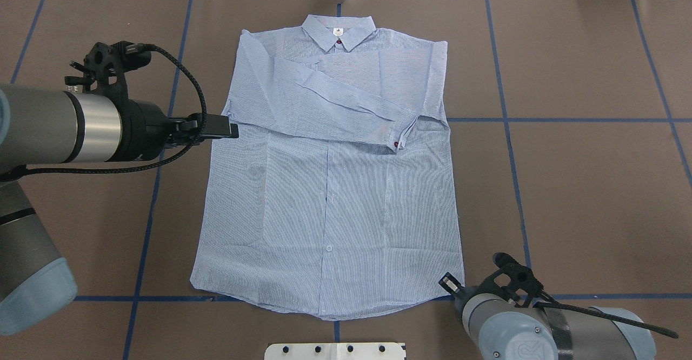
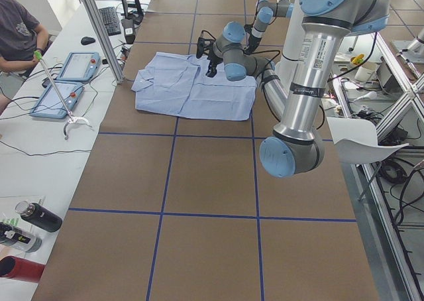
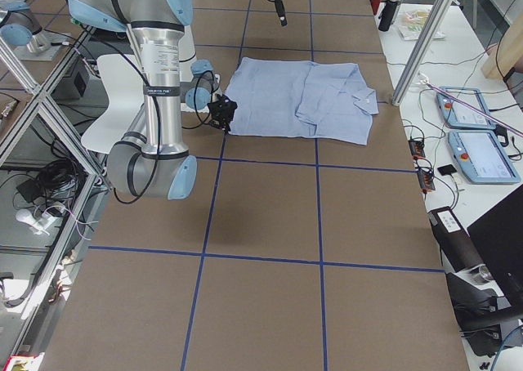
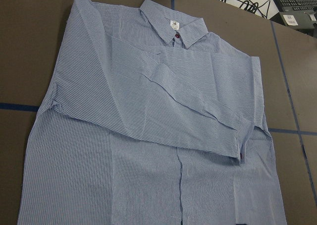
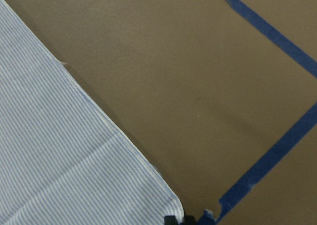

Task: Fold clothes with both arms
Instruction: 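Lower the left gripper toward the hem corner nearest it, then grasp both hem corners nearest the robot with left and right grippers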

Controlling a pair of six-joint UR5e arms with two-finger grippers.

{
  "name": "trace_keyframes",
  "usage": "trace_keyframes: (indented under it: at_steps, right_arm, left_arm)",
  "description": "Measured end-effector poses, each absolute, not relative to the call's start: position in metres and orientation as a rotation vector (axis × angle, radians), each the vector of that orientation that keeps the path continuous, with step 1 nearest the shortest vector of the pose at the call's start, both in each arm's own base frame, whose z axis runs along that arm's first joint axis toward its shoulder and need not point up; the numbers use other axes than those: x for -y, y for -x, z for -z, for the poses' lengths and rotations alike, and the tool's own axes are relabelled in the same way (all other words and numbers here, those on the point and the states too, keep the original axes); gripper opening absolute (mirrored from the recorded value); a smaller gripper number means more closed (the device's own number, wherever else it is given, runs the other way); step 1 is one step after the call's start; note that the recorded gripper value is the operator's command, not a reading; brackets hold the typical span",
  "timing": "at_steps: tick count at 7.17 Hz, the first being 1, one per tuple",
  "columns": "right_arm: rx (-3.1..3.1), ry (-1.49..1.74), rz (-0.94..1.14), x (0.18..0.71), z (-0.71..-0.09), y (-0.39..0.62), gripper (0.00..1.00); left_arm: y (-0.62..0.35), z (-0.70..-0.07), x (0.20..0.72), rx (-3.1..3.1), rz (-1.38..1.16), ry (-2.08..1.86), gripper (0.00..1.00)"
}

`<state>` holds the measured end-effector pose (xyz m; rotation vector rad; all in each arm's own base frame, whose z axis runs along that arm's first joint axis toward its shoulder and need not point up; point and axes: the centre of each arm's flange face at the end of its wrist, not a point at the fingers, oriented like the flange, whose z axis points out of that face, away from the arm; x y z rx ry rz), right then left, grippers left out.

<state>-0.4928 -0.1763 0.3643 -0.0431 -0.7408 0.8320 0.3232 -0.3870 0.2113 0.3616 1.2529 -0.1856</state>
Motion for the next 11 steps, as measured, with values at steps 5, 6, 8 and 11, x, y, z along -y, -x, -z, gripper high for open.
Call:
trace_keyframes:
  at_steps: [5, 6, 8, 11]
  right_arm:
    - [0.776, 0.054, -0.841, 0.183, -0.348, 0.478, 0.0]
    - [0.79, 0.06, -0.84, 0.183, -0.34, 0.474, 0.0]
    - [0.808, 0.068, -0.841, 0.185, -0.332, 0.469, 0.0]
    - [0.808, 0.068, -0.84, 0.186, -0.332, 0.469, 0.0]
  left_arm:
    - [-0.317, -0.258, 0.377, -1.179, 0.242, -0.284, 0.91]
    - [-0.316, -0.28, 0.368, -1.144, 0.26, -0.242, 0.91]
    - [-0.337, -0.307, 0.341, -1.106, 0.277, -0.131, 0.98]
    - [-0.379, -0.333, 0.305, -1.062, 0.3, 0.019, 0.99]
